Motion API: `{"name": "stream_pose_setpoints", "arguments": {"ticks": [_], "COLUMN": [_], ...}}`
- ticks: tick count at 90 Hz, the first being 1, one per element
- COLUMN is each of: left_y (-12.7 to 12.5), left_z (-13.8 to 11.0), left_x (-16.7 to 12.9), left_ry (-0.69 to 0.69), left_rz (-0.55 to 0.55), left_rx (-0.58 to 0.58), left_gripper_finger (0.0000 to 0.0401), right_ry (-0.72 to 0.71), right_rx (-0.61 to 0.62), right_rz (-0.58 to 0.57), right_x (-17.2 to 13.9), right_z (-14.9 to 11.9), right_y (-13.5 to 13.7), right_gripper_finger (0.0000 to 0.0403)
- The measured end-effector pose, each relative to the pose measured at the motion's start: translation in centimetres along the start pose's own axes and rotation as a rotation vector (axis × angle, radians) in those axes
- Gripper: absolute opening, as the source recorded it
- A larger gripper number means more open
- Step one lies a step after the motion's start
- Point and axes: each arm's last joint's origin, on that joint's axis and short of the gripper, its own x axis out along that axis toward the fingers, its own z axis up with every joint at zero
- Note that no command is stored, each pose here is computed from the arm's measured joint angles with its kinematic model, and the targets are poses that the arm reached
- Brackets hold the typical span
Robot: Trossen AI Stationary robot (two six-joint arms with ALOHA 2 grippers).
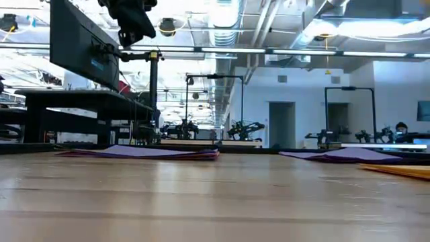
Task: Organize paper
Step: Stack the yellow paper on the bottom right yellow papers
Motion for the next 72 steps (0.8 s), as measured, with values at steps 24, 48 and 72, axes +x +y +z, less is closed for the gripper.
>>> {"name": "stream_pose_setpoints", "arguments": {"ticks": [24, 48, 72], "left_y": [-0.7, -0.7, -0.6], "left_z": [0.1, 0.4, 0.4], "left_x": [0.5, 0.5, 0.4], "left_ry": [-0.004, -0.044, -0.054], "left_rz": [-0.015, 0.014, 0.063], "left_rx": [-0.012, 0.003, 0.034], "left_gripper_finger": [0.0001, 0.0001, 0.0001], "right_ry": [-0.004, 0.08, 0.117], "right_rx": [0.027, 0.292, 0.37], "right_rz": [0.094, -0.117, -0.298], "right_x": [2.6, 1.4, 1.4], "right_z": [-2.4, -7.2, -8.3], "right_y": [-5.2, -10.9, -15.2], "right_gripper_finger": [0.0, 0.0, 0.0]}}
